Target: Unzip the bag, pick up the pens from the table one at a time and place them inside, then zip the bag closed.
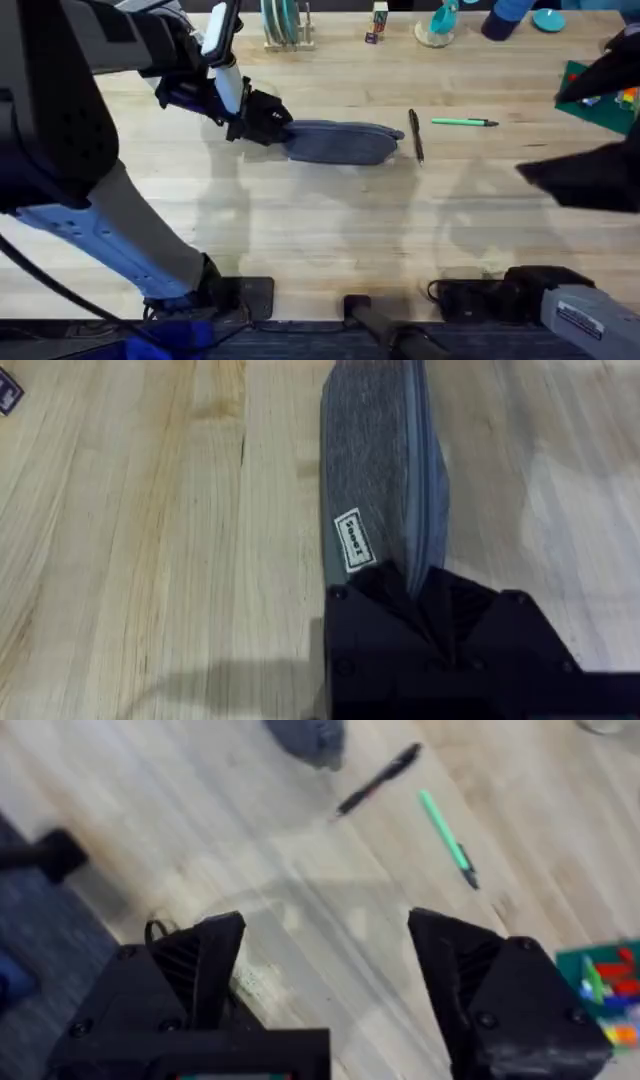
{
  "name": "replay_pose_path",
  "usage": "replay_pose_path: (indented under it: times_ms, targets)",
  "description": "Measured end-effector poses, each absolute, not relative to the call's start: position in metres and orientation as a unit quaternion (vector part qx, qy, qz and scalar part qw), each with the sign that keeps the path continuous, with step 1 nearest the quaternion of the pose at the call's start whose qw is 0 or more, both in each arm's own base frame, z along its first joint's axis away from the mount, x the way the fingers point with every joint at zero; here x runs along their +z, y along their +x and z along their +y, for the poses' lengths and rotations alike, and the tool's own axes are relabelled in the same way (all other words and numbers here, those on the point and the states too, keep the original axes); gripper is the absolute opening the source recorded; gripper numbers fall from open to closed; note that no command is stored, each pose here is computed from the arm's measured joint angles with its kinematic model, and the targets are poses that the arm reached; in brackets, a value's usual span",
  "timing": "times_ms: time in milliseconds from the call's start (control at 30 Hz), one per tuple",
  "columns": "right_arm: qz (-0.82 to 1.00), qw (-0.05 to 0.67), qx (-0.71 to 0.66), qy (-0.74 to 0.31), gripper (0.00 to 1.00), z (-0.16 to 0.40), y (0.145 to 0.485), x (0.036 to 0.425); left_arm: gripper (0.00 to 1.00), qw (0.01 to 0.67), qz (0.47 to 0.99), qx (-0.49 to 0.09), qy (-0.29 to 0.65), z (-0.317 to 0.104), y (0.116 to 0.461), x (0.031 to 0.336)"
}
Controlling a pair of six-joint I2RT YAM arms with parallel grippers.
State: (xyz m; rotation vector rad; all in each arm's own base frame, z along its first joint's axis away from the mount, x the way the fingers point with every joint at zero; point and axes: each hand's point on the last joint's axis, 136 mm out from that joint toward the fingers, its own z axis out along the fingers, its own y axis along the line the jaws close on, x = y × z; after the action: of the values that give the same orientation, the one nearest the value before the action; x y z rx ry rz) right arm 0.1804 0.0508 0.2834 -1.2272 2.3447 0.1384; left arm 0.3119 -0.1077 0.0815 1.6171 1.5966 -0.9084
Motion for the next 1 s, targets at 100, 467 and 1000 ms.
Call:
replay_pose_path:
  times_ms: [100,467,1000]
  targets:
    - [0.844,0.238,0.074,-0.475,0.996,0.056,0.180,0.268,0.044,0.340,0.613,-0.349,0.621,-0.108,0.312,0.081]
    - [0.766,0.311,0.134,-0.547,0.995,0.072,0.206,0.229,0.044,0.340,0.613,-0.349,0.621,-0.108,0.312,0.081]
    - [0.707,0.335,0.214,-0.585,0.996,0.089,0.259,0.165,0.043,0.340,0.614,-0.349,0.621,-0.108,0.312,0.081]
